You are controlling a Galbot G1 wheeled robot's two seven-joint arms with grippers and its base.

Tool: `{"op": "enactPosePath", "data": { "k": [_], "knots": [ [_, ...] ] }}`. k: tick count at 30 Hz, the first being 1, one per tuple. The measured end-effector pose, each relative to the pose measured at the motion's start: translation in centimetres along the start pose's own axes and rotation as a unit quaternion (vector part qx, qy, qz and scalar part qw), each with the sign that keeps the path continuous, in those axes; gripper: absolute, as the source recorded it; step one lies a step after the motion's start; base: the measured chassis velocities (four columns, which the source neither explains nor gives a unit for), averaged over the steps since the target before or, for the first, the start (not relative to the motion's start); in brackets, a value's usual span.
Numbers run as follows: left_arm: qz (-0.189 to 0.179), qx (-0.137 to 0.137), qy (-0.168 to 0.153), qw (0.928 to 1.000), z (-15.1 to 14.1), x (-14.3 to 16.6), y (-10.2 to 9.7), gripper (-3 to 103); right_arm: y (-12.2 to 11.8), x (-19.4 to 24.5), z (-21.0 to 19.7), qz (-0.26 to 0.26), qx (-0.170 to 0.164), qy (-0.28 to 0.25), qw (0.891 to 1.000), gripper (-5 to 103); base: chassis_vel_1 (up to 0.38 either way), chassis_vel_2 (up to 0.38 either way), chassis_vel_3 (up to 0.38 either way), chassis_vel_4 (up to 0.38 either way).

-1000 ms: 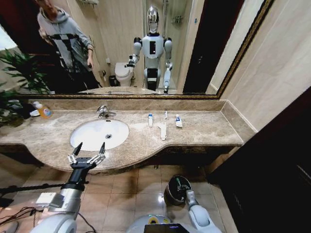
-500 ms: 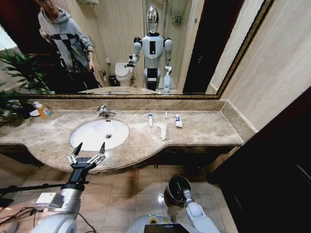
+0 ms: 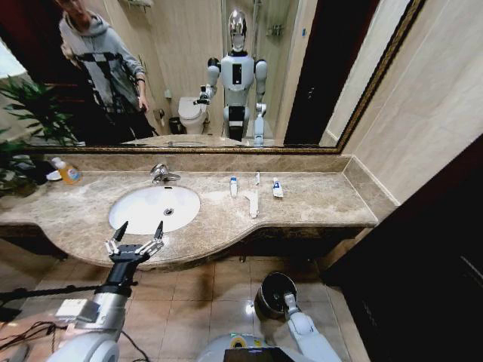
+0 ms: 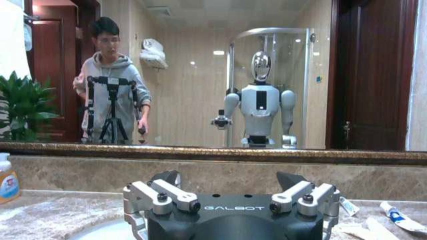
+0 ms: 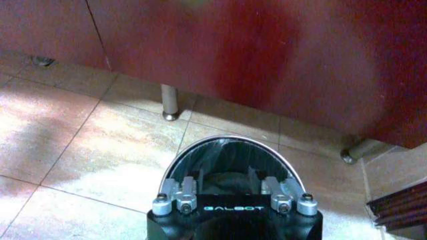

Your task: Pick up the trash from the sink and place it in the trash bin.

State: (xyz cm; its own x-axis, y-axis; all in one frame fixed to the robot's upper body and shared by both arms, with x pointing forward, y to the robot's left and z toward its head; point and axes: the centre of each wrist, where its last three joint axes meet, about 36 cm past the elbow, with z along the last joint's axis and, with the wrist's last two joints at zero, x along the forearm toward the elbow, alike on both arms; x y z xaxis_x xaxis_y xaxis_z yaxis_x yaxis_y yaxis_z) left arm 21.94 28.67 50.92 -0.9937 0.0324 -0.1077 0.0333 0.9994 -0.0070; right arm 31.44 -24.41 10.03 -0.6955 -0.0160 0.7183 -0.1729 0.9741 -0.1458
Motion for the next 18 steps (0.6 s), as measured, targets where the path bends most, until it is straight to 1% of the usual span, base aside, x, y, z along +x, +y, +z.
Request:
{"op": "enactPosePath", "data": {
  "k": [2, 3, 5, 6, 9, 11, 13, 14, 18],
  "knots": [
    [0.0, 0.0, 0.0, 1.0, 0.0, 0.0, 0.0, 100, 0.0, 0.2, 0.1, 0.001, 0.0, 0.0, 1.0, 59, 0.0, 0.0, 0.0, 0.0],
    [0.0, 0.0, 0.0, 1.0, 0.0, 0.0, 0.0, 100, 0.0, 0.2, 0.2, 0.001, 0.001, -0.001, 1.0, 59, 0.0, 0.0, 0.0, 0.0],
    [0.0, 0.0, 0.0, 1.0, 0.0, 0.0, 0.0, 100, 0.0, 0.4, 0.3, 0.005, 0.005, -0.002, 1.0, 70, 0.0, 0.0, 0.0, 0.0],
    [0.0, 0.0, 0.0, 1.0, 0.0, 0.0, 0.0, 100, 0.0, 0.4, 0.3, 0.005, 0.005, -0.002, 1.0, 70, 0.0, 0.0, 0.0, 0.0],
    [0.0, 0.0, 0.0, 1.0, 0.0, 0.0, 0.0, 100, 0.0, 0.7, 0.6, 0.008, 0.008, -0.003, 1.0, 86, 0.0, 0.0, 0.0, 0.0],
    [0.0, 0.0, 0.0, 1.0, 0.0, 0.0, 0.0, 100, 0.0, 0.8, 0.6, 0.008, 0.008, -0.003, 1.0, 86, 0.0, 0.0, 0.0, 0.0],
    [0.0, 0.0, 0.0, 1.0, 0.0, 0.0, 0.0, 100, -0.1, 1.0, 0.6, 0.01, 0.011, -0.004, 1.0, 96, 0.0, 0.0, 0.0, 0.0],
    [0.0, 0.0, 0.0, 1.0, 0.0, 0.0, 0.0, 100, -0.2, 1.0, 0.7, 0.011, 0.013, -0.005, 1.0, 99, 0.0, 0.0, 0.0, 0.0],
    [0.0, 0.0, 0.0, 1.0, 0.0, 0.0, 0.0, 100, -0.3, 1.2, 0.6, 0.014, 0.015, -0.007, 1.0, 100, 0.0, 0.0, 0.0, 0.0]
  ]
}}
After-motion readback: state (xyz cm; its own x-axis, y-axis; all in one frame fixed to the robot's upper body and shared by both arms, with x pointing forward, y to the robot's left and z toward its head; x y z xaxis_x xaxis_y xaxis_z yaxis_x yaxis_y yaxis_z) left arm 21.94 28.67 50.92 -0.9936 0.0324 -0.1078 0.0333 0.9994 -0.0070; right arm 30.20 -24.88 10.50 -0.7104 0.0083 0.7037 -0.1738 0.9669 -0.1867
